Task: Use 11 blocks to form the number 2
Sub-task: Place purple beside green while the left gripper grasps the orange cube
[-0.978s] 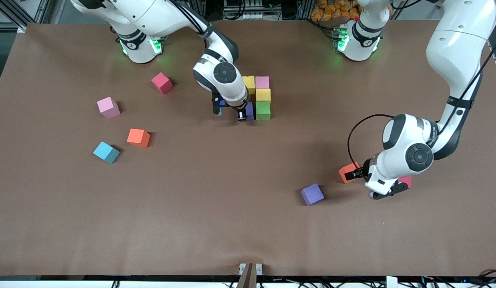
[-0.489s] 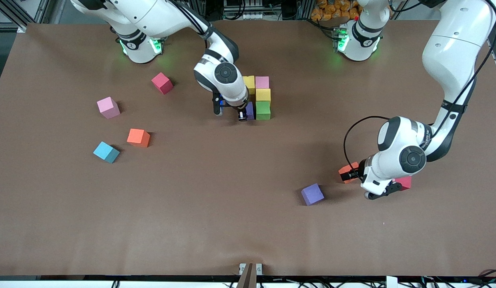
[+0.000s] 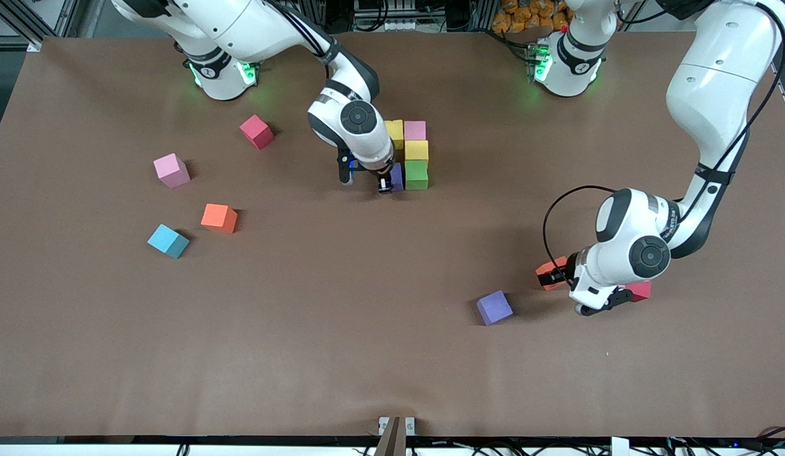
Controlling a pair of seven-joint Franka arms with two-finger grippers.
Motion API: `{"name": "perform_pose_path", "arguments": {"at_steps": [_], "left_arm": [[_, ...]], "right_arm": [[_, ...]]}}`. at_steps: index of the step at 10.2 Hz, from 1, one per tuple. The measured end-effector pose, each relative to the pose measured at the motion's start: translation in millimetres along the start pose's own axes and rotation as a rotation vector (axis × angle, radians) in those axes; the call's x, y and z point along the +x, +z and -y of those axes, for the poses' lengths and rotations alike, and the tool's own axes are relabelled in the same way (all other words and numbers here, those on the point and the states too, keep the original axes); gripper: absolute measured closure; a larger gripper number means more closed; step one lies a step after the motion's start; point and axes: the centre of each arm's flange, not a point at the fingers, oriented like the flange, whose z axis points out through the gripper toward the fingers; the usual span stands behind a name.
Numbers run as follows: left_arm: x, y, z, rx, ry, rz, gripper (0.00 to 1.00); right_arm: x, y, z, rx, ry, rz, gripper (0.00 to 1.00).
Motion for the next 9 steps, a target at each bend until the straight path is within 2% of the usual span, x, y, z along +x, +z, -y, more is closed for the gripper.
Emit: {"name": "perform_pose_path", "arguments": {"at_steps": [5, 6, 7, 8, 9], "left_arm": [[0, 6, 0, 0.001, 0.022, 0.005, 0.0], [1, 5, 0, 0.0, 0.049, 0.002, 0.1], [4, 2, 2, -0.003, 0.073, -0.004, 0.11], [7, -4, 1, -0.005, 0.09, -0.016, 0.23], [8, -9, 1, -0.006, 0.106, -0.024, 0.26]], "right_arm": [[-4, 0, -1, 0.007, -0.008, -0.01, 0.44], [-5, 0, -2, 0.008, -0.011, -0.01, 0.44], [-6, 1, -3, 0.009, -0.015, -0.011, 0.44], [-8, 2, -6, 0.011, -0.024, -0.015, 0.44], [-10, 2, -7, 0.016, -0.03, -0.021, 0.44]]}}
